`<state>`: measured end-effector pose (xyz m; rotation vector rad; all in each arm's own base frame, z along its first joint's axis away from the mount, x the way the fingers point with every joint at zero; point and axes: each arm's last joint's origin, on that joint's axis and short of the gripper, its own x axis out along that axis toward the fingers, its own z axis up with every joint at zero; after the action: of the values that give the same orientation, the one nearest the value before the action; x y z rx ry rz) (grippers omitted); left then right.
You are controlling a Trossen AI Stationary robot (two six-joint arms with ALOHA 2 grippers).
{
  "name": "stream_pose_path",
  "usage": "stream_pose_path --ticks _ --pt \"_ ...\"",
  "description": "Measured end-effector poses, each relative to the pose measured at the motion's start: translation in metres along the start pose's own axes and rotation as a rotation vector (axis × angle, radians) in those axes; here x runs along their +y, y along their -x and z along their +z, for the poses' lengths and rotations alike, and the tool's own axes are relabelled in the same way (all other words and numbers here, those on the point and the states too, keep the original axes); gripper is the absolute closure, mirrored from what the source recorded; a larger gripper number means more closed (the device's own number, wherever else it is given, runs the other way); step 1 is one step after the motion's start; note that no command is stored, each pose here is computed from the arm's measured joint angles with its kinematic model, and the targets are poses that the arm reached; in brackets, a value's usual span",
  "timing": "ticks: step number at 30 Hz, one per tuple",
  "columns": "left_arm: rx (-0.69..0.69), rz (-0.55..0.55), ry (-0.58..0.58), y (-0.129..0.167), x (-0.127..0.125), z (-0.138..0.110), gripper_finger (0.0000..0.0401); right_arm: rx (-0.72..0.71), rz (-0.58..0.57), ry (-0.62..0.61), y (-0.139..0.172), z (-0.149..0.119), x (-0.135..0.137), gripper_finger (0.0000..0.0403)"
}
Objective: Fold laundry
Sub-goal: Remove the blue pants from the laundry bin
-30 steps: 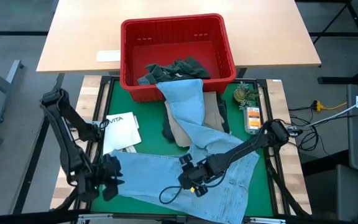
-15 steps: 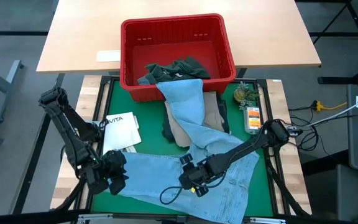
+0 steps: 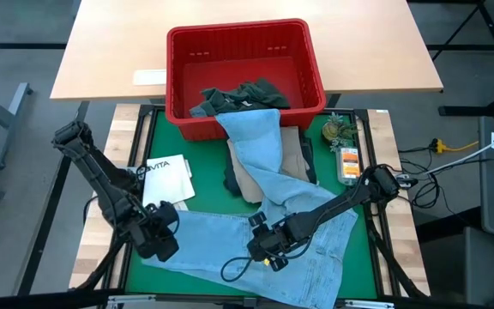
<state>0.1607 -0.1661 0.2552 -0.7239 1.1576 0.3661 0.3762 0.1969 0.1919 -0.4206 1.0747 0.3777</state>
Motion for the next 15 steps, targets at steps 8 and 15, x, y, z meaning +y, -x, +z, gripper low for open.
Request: stream_pose_path --ticks 8,15 --pt "-0.006 -0.001 -0.056 -0.0008 -0.0002 0.0039 0.0254 0.0 0.0 0.027 0.0 0.0 0.0 0.0246" --pt "0.07 0.03 0.006 -0.0007 0.0031 0.0015 0.0216 0.0 0.0 0.027 0.0 0.0 0.0 0.0246"
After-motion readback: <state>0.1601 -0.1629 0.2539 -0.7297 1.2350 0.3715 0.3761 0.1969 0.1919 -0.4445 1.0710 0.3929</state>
